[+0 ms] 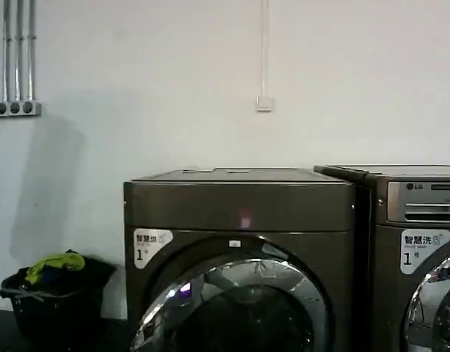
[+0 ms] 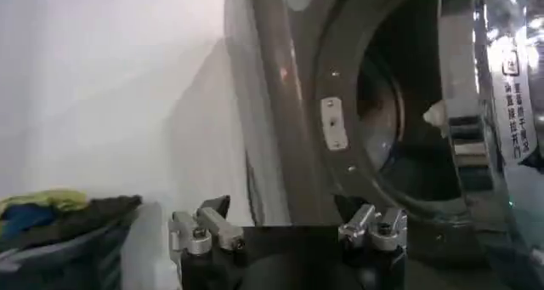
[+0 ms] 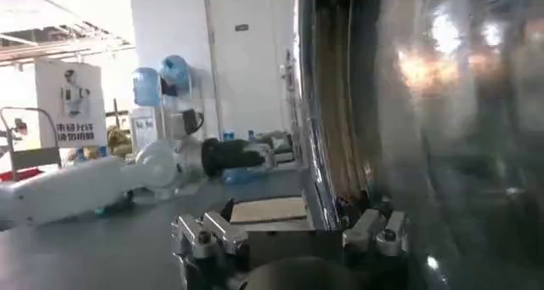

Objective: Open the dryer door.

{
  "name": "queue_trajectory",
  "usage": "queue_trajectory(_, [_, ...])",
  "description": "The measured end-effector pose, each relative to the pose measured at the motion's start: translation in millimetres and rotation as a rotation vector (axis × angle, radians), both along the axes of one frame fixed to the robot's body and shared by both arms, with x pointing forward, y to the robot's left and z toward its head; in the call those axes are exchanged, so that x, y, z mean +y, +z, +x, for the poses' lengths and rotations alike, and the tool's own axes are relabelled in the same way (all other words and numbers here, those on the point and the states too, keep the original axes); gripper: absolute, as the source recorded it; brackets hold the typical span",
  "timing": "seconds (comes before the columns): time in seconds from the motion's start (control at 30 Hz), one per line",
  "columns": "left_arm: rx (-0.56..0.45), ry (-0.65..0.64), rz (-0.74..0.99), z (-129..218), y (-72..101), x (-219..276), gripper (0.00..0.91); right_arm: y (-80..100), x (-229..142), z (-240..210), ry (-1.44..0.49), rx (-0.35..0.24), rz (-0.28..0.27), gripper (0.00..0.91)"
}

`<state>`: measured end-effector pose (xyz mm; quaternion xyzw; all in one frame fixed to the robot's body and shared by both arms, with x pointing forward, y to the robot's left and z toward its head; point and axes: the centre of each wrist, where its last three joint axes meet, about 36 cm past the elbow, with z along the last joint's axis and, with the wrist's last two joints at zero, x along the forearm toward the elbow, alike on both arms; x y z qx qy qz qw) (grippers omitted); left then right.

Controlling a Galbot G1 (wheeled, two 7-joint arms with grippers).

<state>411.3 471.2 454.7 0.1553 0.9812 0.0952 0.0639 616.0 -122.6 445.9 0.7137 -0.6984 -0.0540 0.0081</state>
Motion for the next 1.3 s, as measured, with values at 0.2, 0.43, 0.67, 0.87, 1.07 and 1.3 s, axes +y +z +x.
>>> queue_trajectory(0.2, [0.024, -0.054, 0.005, 25, -5.9, 7, 0.907, -3.1, -7, -4, 0.053, 0.002, -0.020, 0.907])
queue_trajectory(0.43, [0.038, -0.129, 0.059, 52, -8.1, 11, 0.907, -9.2, -7, -9, 0.104, 0.010, -0.035, 0.907])
queue_trajectory(0.67, [0.015, -0.214, 0.093, 75, -15.7, 8, 0.907, -2.2, -11, -8, 0.100, -0.002, -0.037, 0.907])
queue_trajectory(0.87, [0.041, -0.298, 0.159, 86, -23.8, 1, 0.907, 0.7, -23, -10, 0.092, -0.005, -0.044, 0.907])
queue_trajectory(1.07, [0.015, -0.369, 0.180, 103, -25.7, -13, 0.907, 2.9, -40, -15, 0.066, -0.006, -0.037, 0.907])
queue_trajectory(1.3, [0.006, -0.400, 0.179, 119, -23.0, -27, 0.907, 4.6, -61, -23, 0.012, 0.004, -0.006, 0.907])
